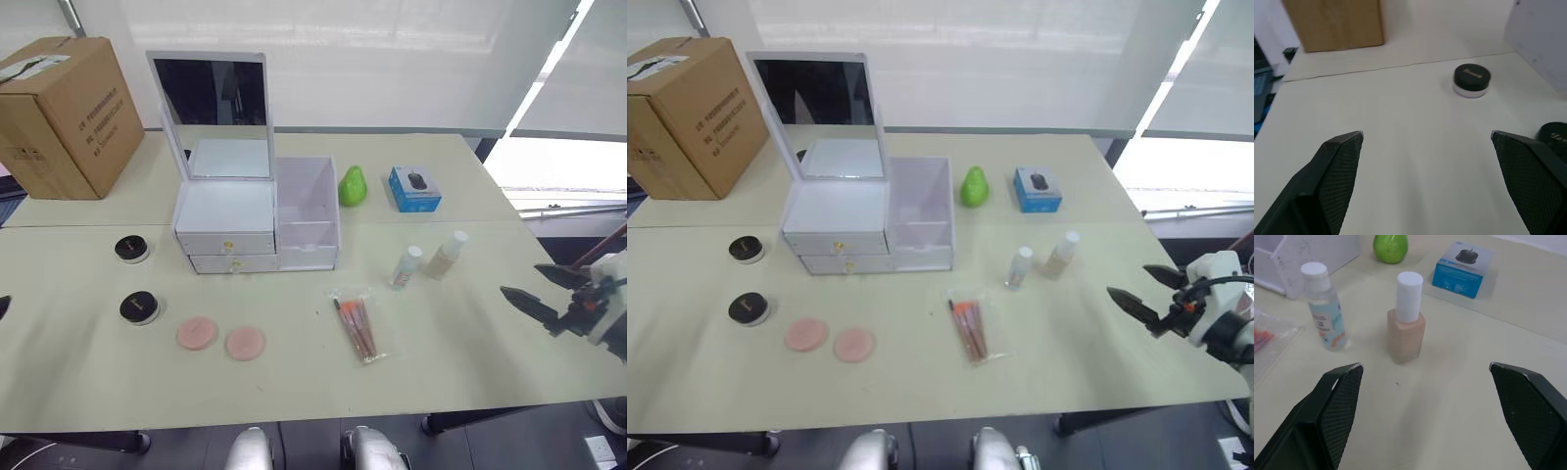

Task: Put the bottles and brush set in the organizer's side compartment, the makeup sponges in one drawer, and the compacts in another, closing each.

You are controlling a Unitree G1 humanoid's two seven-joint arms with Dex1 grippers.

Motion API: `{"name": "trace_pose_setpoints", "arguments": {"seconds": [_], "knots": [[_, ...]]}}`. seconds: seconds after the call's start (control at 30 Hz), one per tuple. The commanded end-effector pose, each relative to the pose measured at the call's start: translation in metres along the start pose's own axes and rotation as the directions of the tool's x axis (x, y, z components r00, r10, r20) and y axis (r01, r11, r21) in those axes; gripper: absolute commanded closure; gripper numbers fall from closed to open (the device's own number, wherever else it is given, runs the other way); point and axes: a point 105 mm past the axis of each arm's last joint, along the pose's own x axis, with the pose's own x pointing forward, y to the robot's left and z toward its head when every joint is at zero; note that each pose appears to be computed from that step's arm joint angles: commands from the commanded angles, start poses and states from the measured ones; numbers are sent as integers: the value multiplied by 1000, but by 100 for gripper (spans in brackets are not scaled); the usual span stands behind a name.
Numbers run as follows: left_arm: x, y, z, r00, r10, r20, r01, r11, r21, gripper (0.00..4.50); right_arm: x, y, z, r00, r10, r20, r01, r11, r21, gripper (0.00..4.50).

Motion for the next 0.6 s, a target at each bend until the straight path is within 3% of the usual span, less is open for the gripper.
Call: {"name": "trace_pose_setpoints", "arguments": {"seconds": [0.03,0.17,0.33,0.6], "knots": [[24,-62,18,976,-217,32,215,976,40,0,16,16,11,990,-136,38,135,991,21,2],[28,-102,26,939,-342,36,341,940,34,0,33,33,15,975,-214,66,211,976,50,2],[30,-162,27,849,-527,32,526,850,30,0,56,35,25,946,-297,132,286,953,95,2],[30,-209,36,770,-635,68,631,773,67,0,85,36,23,946,-295,132,279,952,129,2]]}}
